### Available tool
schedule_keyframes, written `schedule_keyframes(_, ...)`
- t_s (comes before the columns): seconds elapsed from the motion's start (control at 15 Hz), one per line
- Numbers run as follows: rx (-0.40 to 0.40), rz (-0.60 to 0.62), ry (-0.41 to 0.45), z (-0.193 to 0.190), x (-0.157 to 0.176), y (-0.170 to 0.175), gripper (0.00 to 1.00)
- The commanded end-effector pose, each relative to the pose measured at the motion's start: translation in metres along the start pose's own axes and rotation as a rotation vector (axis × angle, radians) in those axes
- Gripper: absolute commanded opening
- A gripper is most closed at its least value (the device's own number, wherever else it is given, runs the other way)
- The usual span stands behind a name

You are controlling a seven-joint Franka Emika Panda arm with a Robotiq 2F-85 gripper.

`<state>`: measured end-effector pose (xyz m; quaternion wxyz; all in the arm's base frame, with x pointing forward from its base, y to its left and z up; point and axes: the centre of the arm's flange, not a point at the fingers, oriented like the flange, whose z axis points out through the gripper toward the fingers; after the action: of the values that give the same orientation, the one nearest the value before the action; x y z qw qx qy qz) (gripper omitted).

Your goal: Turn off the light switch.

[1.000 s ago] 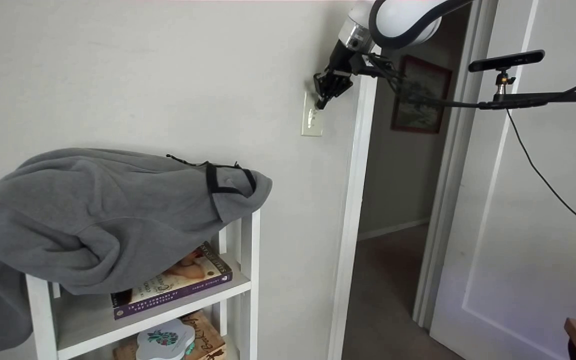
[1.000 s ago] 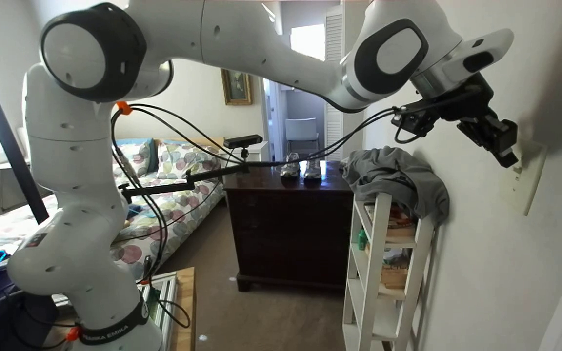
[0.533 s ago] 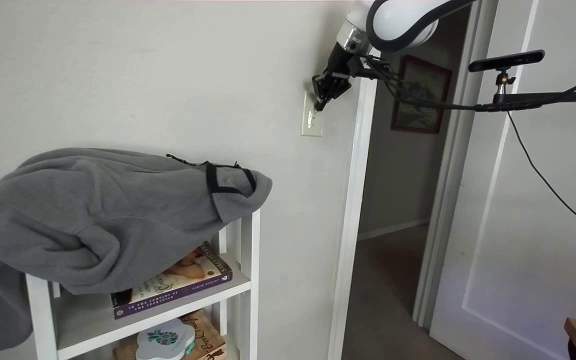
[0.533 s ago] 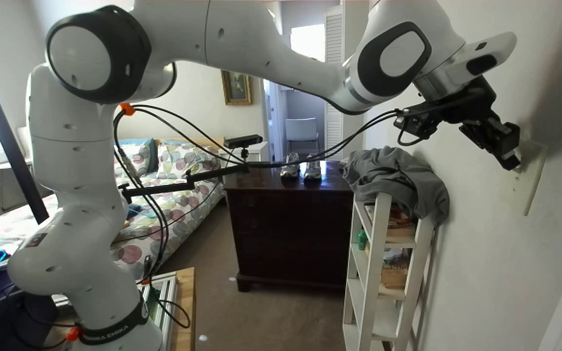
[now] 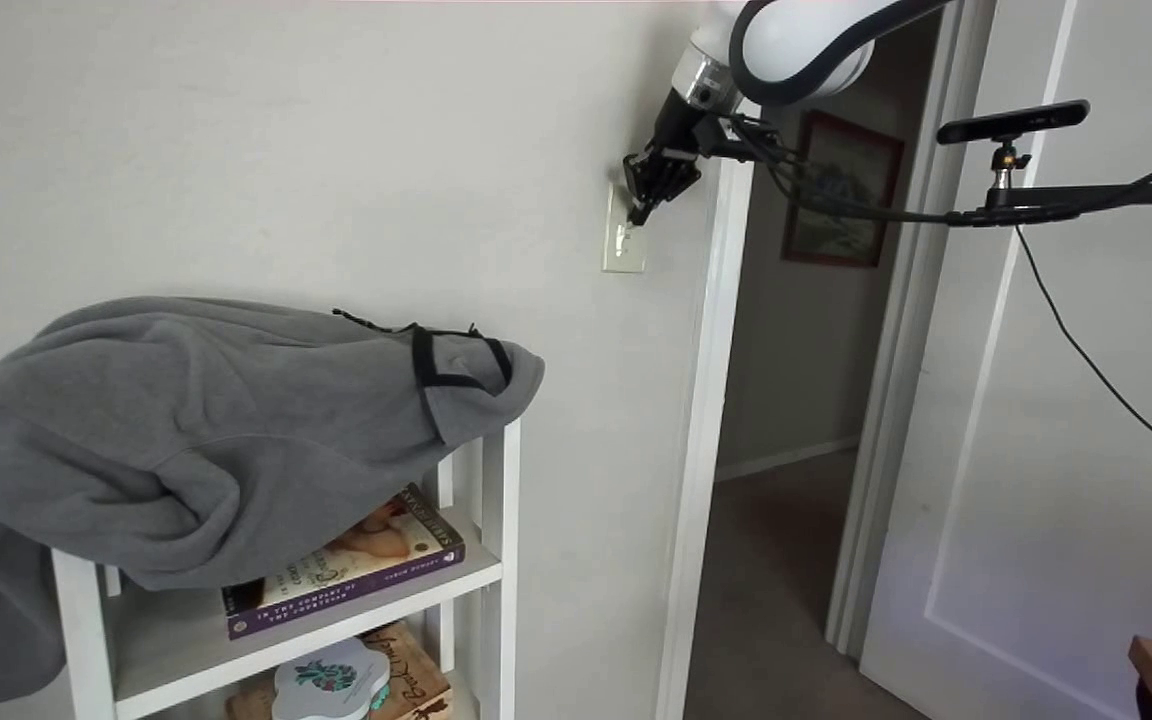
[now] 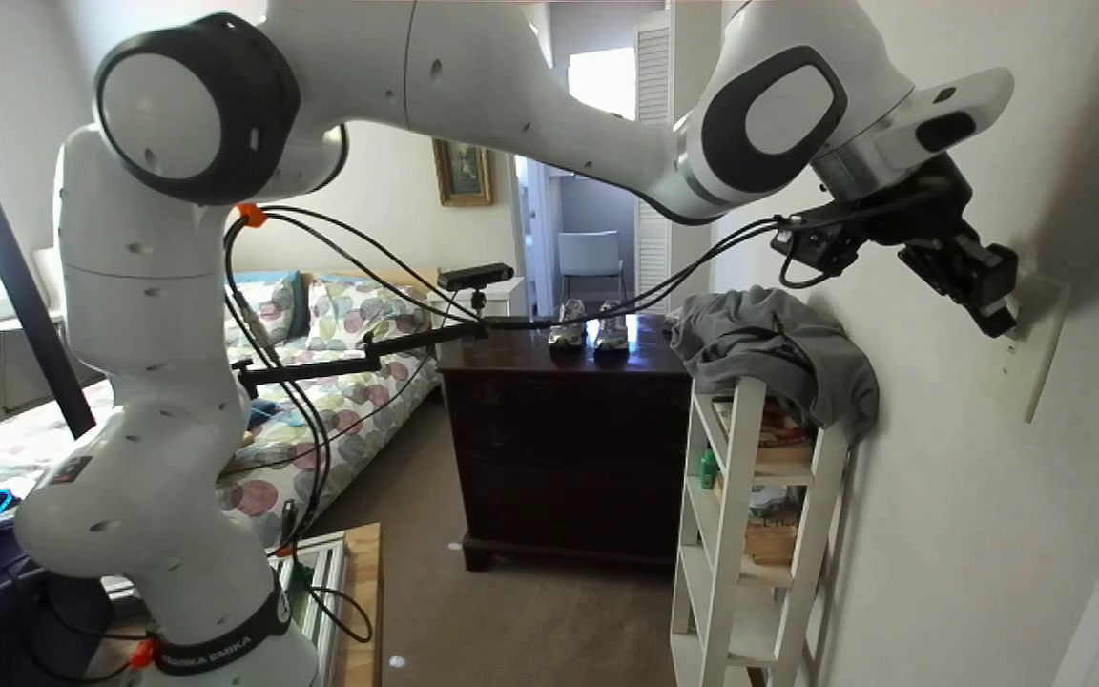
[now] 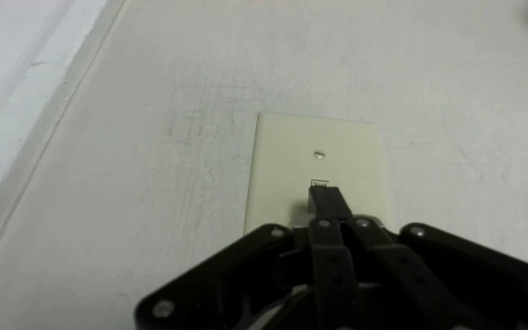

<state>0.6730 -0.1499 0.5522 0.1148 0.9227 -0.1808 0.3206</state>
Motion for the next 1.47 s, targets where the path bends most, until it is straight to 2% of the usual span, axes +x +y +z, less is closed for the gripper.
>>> schedule_keyframes(0.0, 0.028, 0.001, -0.04, 0.013, 0.002, -0.004, 0.0)
schedule_keyframes(0.33, 0.033, 0.0, -0.078, 0.026, -0.007, -0.007, 0.0)
schedule_keyframes(0.47, 0.025, 0.007, -0.086, 0.005, -0.004, -0.009, 0.0)
schedule_keyframes(0.53, 0.019, 0.003, -0.113, -0.006, -0.004, -0.011, 0.0)
schedule_keyframes(0.87, 0.137, -0.093, -0.298, -0.077, -0.028, -0.034, 0.0)
schedule_keyframes(1.07, 0.143, -0.168, -0.403, -0.112, -0.037, -0.04, 0.0)
schedule_keyframes(1.4, 0.179, -0.279, -0.566, -0.142, -0.059, -0.038, 0.0)
